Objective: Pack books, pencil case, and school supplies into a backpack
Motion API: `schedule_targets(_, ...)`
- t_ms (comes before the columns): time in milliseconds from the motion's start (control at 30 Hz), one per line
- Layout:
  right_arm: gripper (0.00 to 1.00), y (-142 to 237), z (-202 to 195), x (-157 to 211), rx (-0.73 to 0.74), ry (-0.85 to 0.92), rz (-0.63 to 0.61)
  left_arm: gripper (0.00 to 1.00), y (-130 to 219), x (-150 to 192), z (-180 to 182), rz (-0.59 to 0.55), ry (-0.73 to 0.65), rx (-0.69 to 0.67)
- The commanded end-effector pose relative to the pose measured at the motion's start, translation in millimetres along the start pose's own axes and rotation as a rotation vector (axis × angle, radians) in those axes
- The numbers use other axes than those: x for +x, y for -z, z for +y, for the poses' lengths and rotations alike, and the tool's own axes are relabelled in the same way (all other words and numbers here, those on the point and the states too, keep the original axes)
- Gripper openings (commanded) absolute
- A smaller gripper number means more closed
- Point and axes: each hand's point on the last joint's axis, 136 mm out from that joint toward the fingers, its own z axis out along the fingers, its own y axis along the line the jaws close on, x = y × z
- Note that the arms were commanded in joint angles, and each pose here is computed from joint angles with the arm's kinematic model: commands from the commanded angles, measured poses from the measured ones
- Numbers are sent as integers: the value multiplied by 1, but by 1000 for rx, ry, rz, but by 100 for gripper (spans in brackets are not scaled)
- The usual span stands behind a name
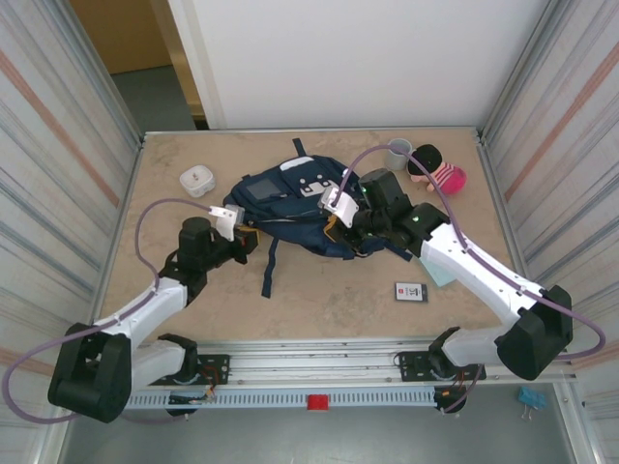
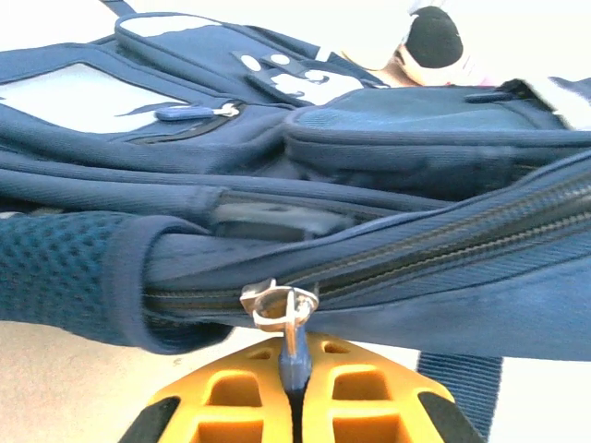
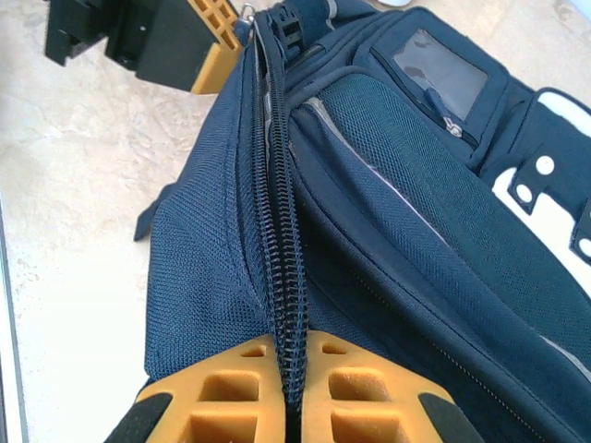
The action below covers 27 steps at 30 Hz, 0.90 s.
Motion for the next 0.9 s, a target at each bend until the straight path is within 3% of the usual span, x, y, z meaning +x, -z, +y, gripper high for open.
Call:
schedule_targets(0, 0, 7, -15, -25, 90, -10, -106, 0, 10, -18, -32, -31, -78, 145)
schedule_targets(567, 0, -40, -6, -26, 175, -106, -155, 0, 23, -26, -126, 172, -129, 509)
schedule_targets(867, 0, -59, 6, -28, 103, -157, -178, 0, 12, -10, -137, 267, -142, 465)
